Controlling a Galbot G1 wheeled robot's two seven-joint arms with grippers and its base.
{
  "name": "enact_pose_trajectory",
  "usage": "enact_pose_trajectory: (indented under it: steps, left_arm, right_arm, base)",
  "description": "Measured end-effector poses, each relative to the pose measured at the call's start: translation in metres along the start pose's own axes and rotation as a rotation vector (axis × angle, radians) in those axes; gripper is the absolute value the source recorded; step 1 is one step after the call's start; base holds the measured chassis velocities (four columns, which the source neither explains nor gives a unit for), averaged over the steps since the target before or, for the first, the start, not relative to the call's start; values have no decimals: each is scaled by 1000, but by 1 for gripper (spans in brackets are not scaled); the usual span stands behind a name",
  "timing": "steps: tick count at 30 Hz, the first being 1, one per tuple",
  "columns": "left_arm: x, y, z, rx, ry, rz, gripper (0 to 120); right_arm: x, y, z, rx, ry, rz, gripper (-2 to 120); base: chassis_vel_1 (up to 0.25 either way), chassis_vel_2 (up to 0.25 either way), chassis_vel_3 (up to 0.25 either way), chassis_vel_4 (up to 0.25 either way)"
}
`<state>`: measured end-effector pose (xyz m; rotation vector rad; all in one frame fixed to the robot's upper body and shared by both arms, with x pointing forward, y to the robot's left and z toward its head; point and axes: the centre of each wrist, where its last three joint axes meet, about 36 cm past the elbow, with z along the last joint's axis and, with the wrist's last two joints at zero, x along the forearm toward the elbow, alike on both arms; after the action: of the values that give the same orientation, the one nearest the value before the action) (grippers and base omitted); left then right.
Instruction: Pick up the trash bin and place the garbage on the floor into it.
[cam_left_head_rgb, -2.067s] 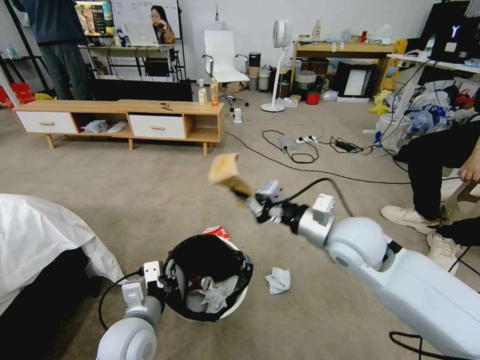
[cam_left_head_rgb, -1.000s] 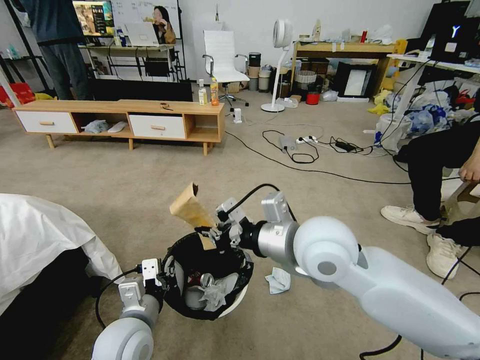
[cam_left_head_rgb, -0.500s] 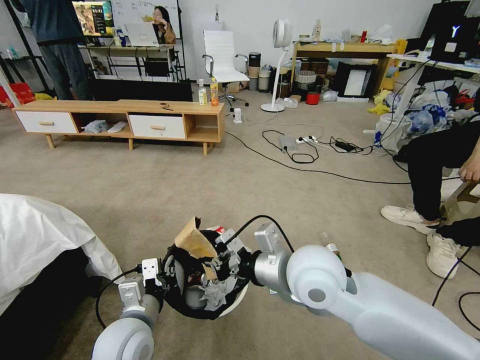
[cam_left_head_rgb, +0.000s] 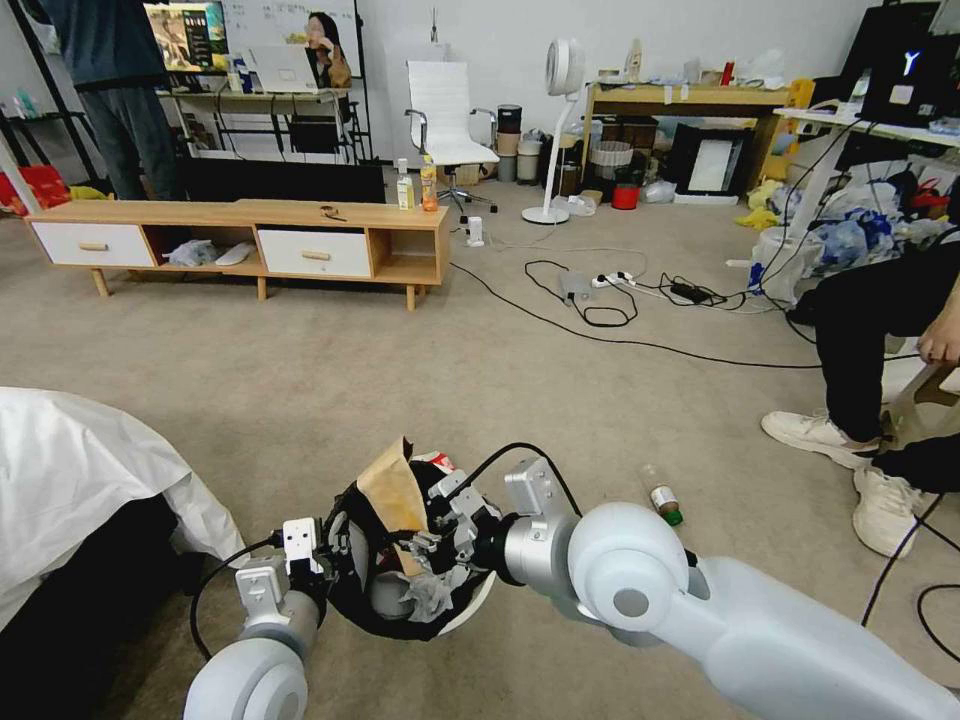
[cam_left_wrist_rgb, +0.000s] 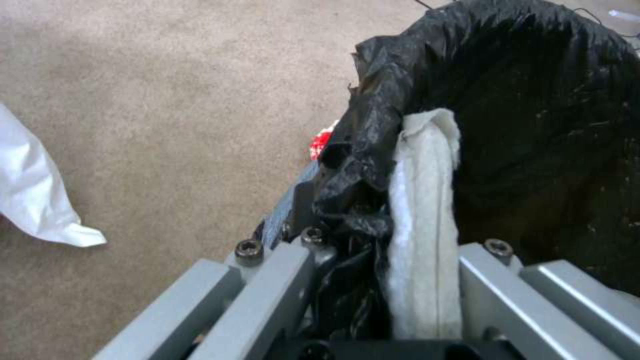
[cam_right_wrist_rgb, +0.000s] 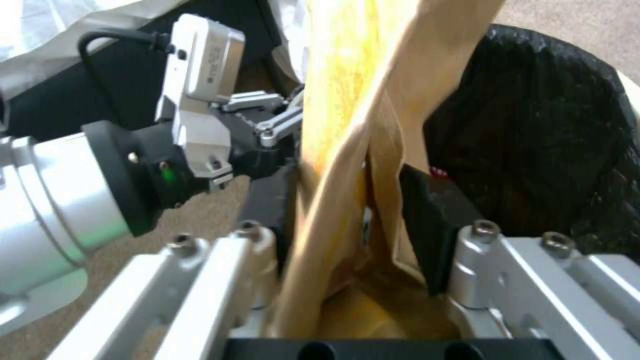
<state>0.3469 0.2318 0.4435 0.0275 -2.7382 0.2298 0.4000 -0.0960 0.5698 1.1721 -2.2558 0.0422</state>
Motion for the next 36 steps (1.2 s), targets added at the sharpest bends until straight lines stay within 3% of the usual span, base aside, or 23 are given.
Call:
enact_pose_trajectory:
  steps: [3,9,17,27,33,36]
  left_arm:
    - [2,0,0,0,-1,-1,6]
    - [5,1,2,-3,-1,-6,6]
    - [5,1,2,-3,-5,-7,6]
    - [3,2,4,-3,-1,-12,6]
    - [2,7,4,6,-3,-26,6]
    - [4,11,-2,26,-21,-36,6]
  right_arm:
    - [-1,1,0,-5,3,2,45]
    - [-2,3,1,-14,9,10,73]
    - [0,2,3,-18,10,23,98]
    - [8,0,-5,-15,-34,41,100]
    - [25,-3,-29,30,-142,60,100]
    - [54,-14,-62,78,-294,91,100]
  base:
    - [0,0,0,0]
    - [0,0,0,0]
    - [0,0,0,0]
    - [0,0,0,0]
    - [0,0,0,0]
    - [0,0,0,0]
